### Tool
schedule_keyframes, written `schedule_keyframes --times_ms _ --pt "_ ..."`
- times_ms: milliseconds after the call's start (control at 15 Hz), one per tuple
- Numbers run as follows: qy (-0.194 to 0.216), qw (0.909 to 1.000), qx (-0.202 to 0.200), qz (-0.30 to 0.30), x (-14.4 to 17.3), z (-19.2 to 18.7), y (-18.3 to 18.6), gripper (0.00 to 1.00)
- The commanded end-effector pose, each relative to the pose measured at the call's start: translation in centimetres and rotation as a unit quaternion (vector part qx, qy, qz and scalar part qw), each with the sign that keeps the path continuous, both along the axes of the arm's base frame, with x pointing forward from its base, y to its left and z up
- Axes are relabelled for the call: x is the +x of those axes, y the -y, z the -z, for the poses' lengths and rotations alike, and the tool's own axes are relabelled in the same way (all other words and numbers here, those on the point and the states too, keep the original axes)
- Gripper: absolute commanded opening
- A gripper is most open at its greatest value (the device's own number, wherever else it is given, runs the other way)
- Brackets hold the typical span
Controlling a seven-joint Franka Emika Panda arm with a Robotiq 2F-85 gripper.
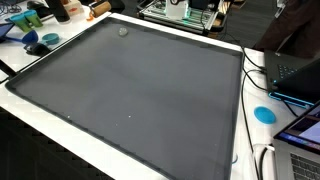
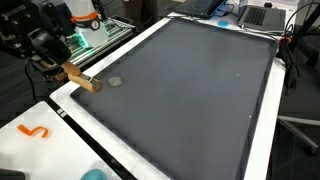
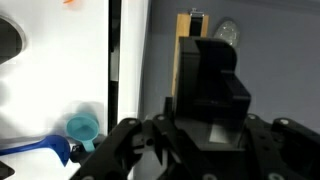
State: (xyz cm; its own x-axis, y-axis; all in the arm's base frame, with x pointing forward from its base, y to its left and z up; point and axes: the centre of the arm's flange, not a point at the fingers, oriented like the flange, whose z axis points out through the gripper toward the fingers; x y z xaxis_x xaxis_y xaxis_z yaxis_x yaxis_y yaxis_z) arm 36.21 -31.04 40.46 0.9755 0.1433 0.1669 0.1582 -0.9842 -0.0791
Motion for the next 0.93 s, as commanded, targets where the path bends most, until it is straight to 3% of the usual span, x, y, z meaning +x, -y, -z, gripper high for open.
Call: schedule_keyframes --times_ms 0,800,867 --pt "-0.004 0.9999 -0.007 0.011 -1.9 -3.6 -2.7 0.25" --pt "-0.001 0.9988 -0.036 0.032 -4.5 -12.2 -8.5 0.25" --pt "0.000 0.9993 -0.027 0.025 -3.4 -11.2 -7.2 0.50"
